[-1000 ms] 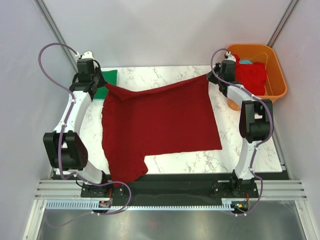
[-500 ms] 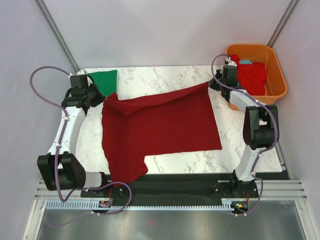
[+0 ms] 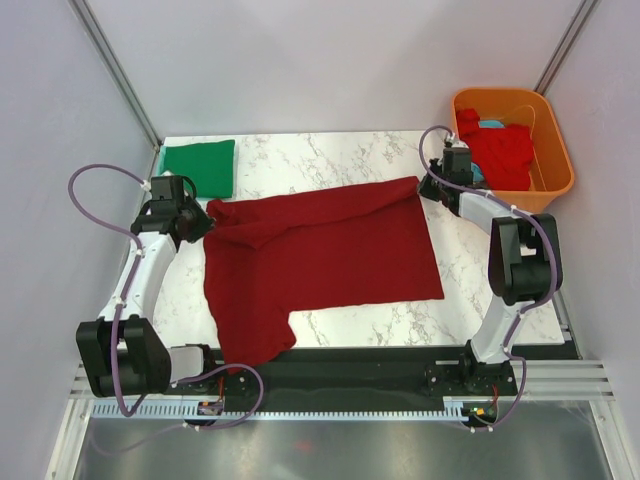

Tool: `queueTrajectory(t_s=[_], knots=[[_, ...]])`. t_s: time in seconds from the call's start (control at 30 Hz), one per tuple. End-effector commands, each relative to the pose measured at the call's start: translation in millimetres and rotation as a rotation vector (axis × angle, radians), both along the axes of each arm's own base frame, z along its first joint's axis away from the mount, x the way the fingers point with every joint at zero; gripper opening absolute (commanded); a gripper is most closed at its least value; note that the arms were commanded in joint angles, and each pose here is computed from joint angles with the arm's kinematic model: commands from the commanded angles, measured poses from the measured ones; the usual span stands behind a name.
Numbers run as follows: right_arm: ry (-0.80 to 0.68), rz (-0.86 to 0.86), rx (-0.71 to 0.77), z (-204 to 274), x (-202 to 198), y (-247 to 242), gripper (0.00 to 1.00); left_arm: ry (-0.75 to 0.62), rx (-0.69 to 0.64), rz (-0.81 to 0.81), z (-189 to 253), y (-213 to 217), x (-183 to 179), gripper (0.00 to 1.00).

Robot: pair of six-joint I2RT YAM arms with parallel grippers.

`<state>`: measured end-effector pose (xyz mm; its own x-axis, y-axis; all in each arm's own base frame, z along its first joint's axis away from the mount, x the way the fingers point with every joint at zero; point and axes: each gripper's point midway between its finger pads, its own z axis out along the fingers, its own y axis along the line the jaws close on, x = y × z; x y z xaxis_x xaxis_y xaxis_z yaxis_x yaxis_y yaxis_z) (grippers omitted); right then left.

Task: Fold and stack the t-shirts
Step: Fold the tshirt

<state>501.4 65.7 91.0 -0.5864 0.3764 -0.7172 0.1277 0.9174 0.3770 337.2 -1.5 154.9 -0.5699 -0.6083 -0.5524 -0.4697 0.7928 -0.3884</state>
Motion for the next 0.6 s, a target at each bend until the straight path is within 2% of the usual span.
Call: queueTrajectory(t_s=[0.0, 0.23, 0.57], knots=[[-0.029, 0.015, -0.035, 12.5, -4.7, 1.2, 0.00, -0.014, 0.069, 0.091, 3.9, 19.2, -3.0, 0.02], [-0.017, 0.003, -0.062, 10.2, -11.2, -3.2, 0.00, 0.000, 0.155, 0.110, 4.7, 34.2, -5.6, 0.02], [0.055, -0.019, -0.109, -14.3, -31.2, -10.6, 0.00, 0.132, 0.092, 0.058, -43.2, 20.0, -18.4, 0.02]])
